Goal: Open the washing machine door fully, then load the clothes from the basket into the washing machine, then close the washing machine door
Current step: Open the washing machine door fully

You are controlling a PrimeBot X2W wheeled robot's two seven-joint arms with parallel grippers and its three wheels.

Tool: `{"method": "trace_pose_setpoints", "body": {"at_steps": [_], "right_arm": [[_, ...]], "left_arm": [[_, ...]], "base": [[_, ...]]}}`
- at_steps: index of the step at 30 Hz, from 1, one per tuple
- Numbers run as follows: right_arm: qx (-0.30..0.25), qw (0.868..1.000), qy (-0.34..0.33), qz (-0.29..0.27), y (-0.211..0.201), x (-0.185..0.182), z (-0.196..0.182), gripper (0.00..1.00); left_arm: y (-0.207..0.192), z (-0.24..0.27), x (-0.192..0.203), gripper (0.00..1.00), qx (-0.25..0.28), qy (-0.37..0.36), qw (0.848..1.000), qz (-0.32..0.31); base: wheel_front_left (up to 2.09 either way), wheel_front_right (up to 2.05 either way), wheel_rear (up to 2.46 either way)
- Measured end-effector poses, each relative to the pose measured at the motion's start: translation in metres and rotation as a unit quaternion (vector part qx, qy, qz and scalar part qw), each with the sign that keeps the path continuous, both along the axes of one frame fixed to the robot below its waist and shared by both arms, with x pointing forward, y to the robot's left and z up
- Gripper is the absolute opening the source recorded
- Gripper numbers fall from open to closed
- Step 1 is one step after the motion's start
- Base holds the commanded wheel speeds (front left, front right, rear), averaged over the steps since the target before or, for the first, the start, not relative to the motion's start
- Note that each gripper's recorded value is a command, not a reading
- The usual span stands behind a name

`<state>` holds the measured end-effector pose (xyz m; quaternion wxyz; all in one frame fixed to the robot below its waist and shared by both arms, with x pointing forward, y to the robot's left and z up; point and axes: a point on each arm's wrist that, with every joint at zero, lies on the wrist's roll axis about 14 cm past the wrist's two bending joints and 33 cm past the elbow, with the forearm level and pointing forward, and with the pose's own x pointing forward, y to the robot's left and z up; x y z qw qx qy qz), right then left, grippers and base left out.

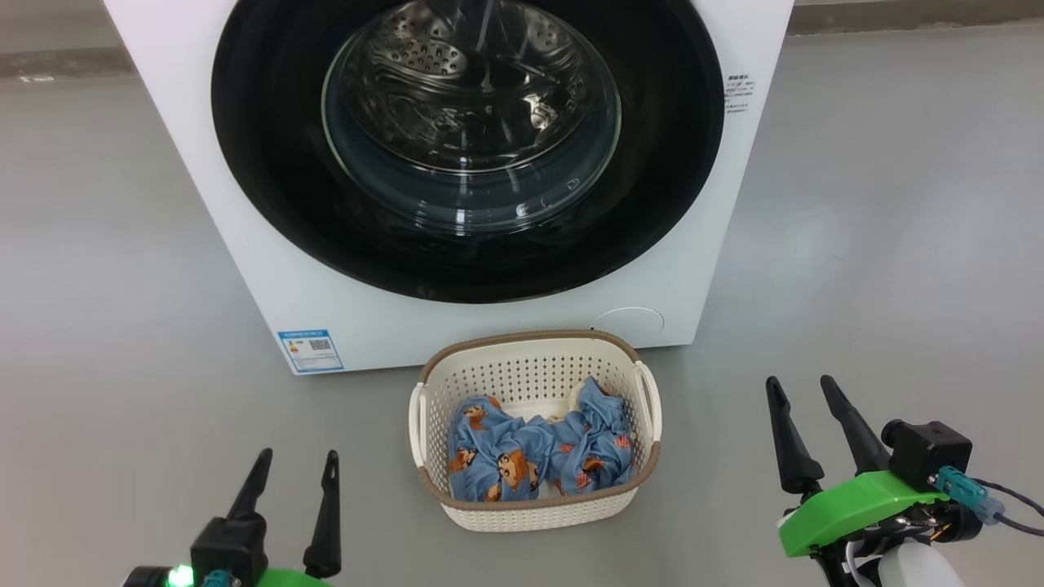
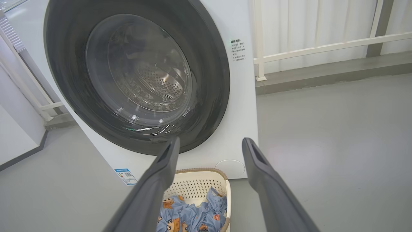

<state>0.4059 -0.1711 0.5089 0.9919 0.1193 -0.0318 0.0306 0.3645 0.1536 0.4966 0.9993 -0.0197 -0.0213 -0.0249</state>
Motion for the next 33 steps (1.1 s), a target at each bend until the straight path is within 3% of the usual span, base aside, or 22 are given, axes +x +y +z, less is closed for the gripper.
{"method": "trace_pose_setpoints", "body": {"at_steps": [20, 24, 33], "right_arm": [[-0.001, 1.000, 0.001, 0.004, 0.003, 0.006, -0.001, 1.00], [-0.001, 1.000, 0.002, 0.005, 0.004, 0.007, -0.001, 1.00], [-0.003, 1.000, 0.001, 0.007, 0.004, 0.006, -0.001, 1.00]], "left_arm": [[0.002, -0.001, 0.004, 1.00, -0.002, 0.001, 1.000, 0.004], [0.006, 0.007, 0.006, 1.00, -0.023, -0.010, 1.000, 0.013], [0.004, 0.009, 0.006, 1.00, -0.025, -0.012, 1.000, 0.010]], "base": [[1.04, 1.04, -2.07], [1.18, 1.06, -2.24], [0.61, 0.61, -1.22]]}}
